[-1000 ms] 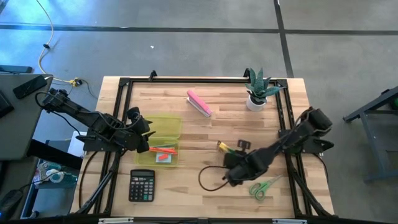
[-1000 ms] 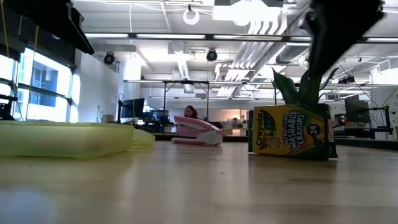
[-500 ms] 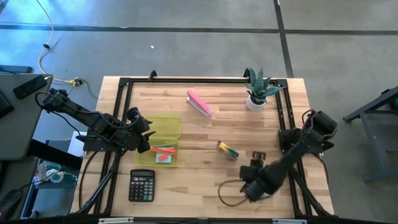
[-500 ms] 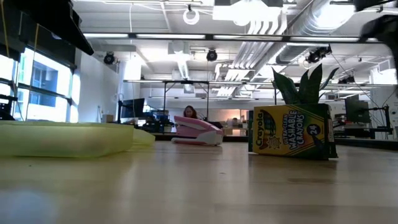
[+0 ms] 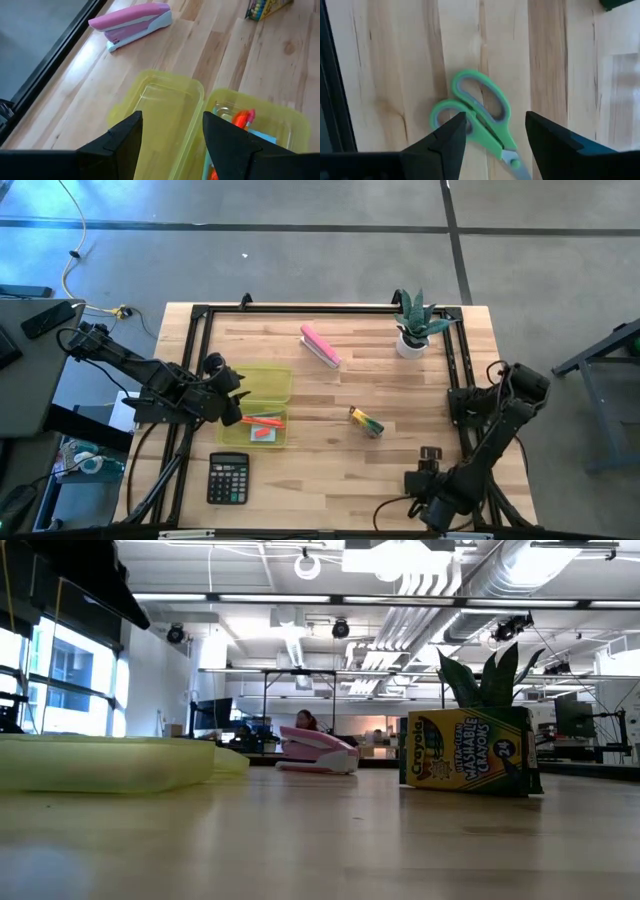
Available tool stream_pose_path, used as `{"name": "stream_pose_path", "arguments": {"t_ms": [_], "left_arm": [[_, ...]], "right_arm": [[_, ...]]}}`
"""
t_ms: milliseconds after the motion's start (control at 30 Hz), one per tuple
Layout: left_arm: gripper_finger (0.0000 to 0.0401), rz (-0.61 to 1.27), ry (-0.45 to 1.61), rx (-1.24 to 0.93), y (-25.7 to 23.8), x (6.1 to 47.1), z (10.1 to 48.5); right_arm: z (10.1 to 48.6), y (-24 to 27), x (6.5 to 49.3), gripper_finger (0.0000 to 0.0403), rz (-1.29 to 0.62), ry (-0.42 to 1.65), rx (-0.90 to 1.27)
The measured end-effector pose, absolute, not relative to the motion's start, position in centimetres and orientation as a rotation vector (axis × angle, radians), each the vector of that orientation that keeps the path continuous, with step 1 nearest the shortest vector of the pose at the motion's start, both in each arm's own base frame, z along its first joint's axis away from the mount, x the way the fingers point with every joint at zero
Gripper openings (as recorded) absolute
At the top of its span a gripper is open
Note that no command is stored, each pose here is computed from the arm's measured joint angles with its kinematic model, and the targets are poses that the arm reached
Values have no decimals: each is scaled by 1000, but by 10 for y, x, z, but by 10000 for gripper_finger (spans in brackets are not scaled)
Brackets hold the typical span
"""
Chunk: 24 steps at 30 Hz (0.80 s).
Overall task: Pack school essentials
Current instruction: Put the green scissors into the yellow supply box
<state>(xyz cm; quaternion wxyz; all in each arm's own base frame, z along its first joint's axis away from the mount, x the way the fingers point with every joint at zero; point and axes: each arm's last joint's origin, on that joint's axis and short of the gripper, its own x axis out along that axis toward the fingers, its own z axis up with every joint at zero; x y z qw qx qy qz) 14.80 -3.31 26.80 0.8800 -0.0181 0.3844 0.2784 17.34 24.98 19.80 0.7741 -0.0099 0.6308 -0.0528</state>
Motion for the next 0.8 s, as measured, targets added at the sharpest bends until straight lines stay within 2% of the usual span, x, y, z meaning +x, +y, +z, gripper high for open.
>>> {"name": "stream_pose_path", "arguments": {"t_ms": [233, 567, 800], "left_arm": [[195, 601, 786, -85, -33, 148, 268], [195, 602, 785, -85, -33, 148, 268], [195, 607, 782, -81, -33, 148, 268]], "right_arm": [[198, 258, 166, 194, -66, 1370, -13], [197, 264, 159, 194, 15, 1315, -150], [182, 272, 163, 194, 73, 1318, -243]]}}
